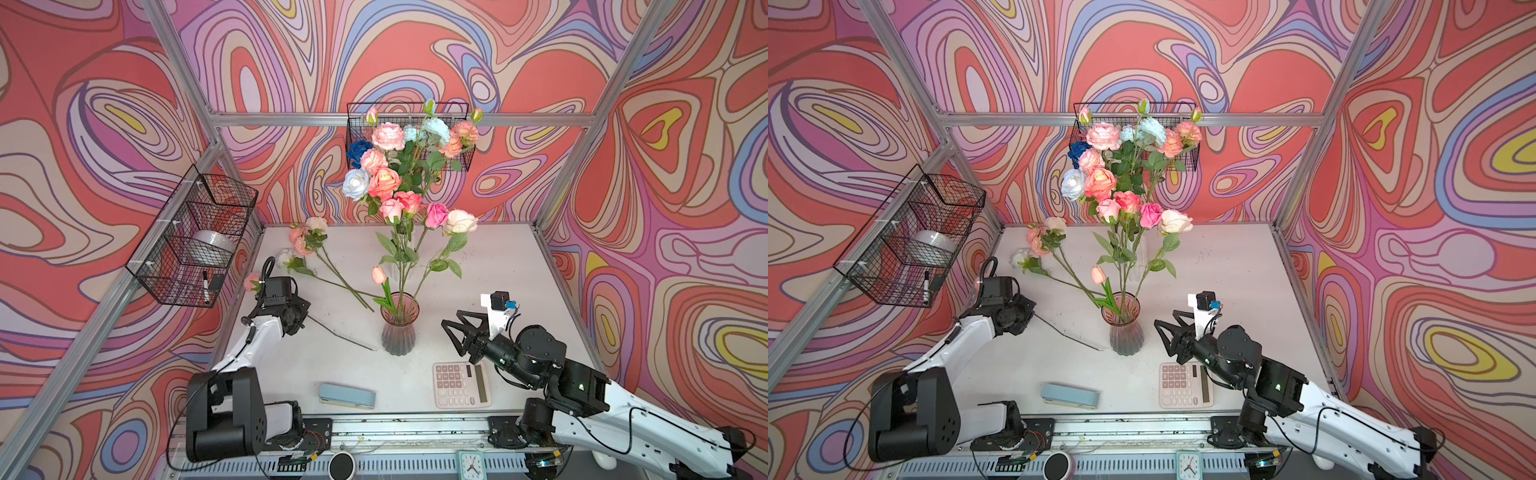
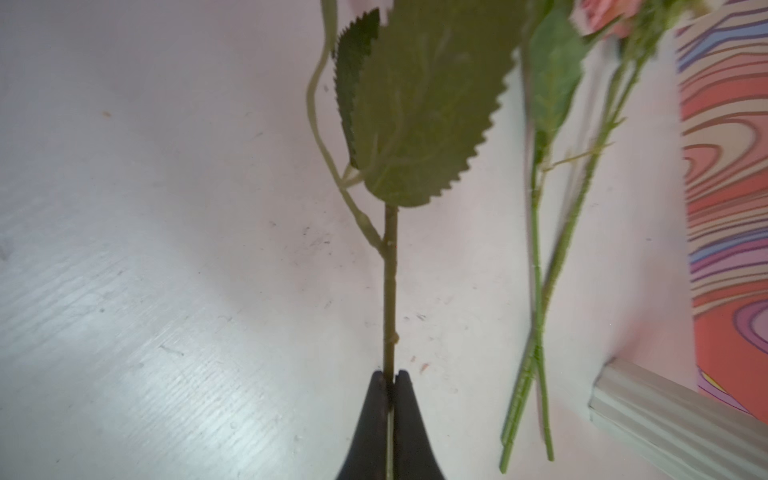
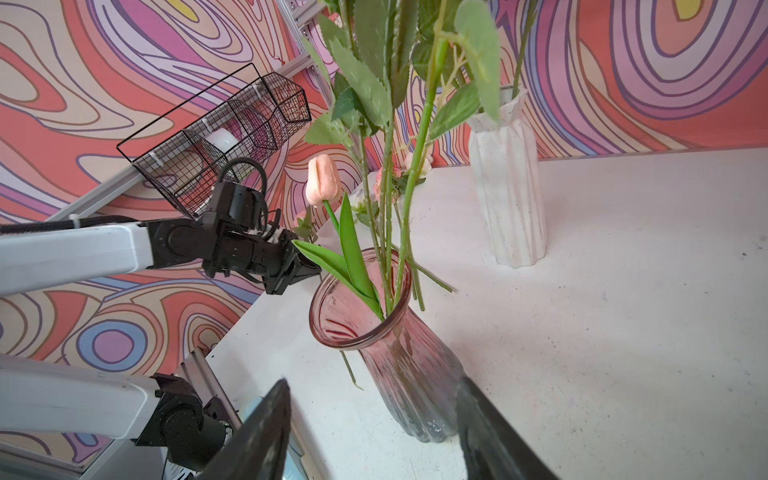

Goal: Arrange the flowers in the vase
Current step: 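Close the left gripper on the leafy pink rose stem on the table, then lift the pink rose upright with the left gripper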

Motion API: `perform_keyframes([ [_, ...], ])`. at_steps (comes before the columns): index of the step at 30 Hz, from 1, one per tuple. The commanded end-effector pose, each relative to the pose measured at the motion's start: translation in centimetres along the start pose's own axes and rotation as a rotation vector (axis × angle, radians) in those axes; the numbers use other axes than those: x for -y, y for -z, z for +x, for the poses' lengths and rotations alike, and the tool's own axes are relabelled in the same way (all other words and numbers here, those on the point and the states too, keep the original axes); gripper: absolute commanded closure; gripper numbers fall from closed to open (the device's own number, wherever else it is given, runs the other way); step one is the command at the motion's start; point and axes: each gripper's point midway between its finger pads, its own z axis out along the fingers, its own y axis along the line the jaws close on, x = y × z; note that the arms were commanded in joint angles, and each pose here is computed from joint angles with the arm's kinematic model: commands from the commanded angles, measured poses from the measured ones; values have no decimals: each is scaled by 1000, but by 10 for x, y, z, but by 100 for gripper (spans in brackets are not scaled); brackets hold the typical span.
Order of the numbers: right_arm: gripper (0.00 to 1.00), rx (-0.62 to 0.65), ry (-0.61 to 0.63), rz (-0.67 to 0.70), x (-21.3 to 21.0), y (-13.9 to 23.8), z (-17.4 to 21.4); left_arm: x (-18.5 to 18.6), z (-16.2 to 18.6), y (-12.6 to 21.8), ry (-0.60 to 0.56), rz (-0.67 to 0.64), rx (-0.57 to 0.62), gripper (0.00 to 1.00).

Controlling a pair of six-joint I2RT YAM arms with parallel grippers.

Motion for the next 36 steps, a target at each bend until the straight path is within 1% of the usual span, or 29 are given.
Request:
perform_keyframes([
  [1,36,17,7,1,-2,-1,-5,5,1,23,-21,33,9,100],
  [6,34,6,15,-32,-10,-4,-6,31,-1,62,-45,166,27,100],
  [9,33,-12,32,-70,-20,-5,-8,49,-8,97,-88,246,72,100],
  [14,32,-14,61,-128,-35,-4,-18,74,-19,163,-180,368,173,100],
  [18,32,-1,80,-145,-43,-1,-30,96,-23,213,-260,479,239,100],
  [23,32,13,89,-142,-46,-1,-39,134,-21,283,-399,679,303,100],
  [26,32,18,89,-140,-47,-2,-42,155,-21,318,-463,784,346,100],
  [28,32,22,88,-142,-48,-2,-43,167,-20,336,-497,844,369,100],
  [31,32,25,85,-145,-49,-4,-44,183,-15,352,-540,919,367,100],
  [36,32,29,85,-143,-50,-4,-47,204,5,365,-626,1018,362,100],
])
